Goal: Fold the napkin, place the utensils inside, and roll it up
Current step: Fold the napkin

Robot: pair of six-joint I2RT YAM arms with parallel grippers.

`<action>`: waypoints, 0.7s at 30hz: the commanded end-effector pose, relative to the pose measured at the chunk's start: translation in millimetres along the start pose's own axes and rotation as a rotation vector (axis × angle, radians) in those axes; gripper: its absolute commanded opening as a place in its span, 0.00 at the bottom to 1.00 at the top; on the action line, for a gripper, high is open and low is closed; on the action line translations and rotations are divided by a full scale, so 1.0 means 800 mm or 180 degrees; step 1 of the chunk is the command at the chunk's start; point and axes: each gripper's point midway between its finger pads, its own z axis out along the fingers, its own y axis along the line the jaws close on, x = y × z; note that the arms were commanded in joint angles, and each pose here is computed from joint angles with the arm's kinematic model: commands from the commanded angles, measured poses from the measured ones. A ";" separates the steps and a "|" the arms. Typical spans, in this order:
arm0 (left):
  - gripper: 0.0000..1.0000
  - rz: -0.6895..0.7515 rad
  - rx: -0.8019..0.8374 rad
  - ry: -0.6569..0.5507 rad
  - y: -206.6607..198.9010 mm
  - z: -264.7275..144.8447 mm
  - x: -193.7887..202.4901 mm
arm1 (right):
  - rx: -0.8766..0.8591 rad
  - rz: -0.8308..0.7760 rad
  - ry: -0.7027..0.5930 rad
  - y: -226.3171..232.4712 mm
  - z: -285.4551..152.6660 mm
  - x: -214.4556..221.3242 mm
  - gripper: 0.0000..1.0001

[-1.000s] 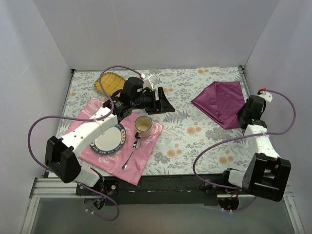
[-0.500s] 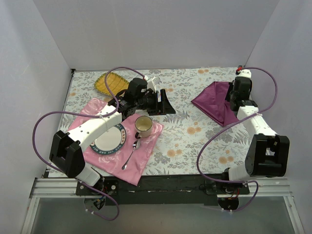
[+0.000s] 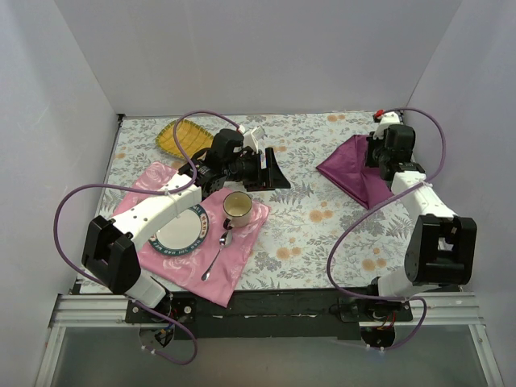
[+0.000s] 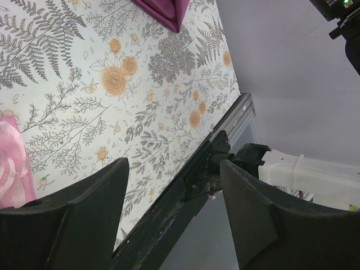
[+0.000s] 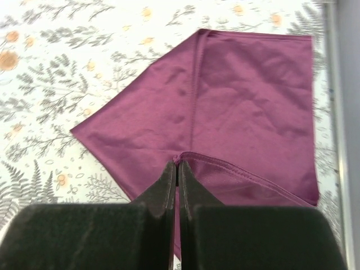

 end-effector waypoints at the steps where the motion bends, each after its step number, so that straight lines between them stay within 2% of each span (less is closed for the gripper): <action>1: 0.65 0.0074 0.0081 -0.0081 -0.016 -0.014 -0.005 | -0.0505 -0.0205 -0.0186 0.029 0.012 -0.037 0.01; 6: 0.65 0.0034 0.0076 -0.0046 -0.014 -0.010 -0.002 | -0.0912 -0.0315 -0.0160 0.055 0.023 -0.036 0.01; 11: 0.65 0.0017 0.0074 -0.0042 -0.012 -0.007 -0.003 | -0.1170 -0.0375 0.0039 0.071 0.034 -0.014 0.01; 21: 0.65 0.0010 0.0047 -0.0049 -0.010 -0.005 -0.005 | -0.1257 -0.0436 0.0142 0.080 0.069 0.000 0.01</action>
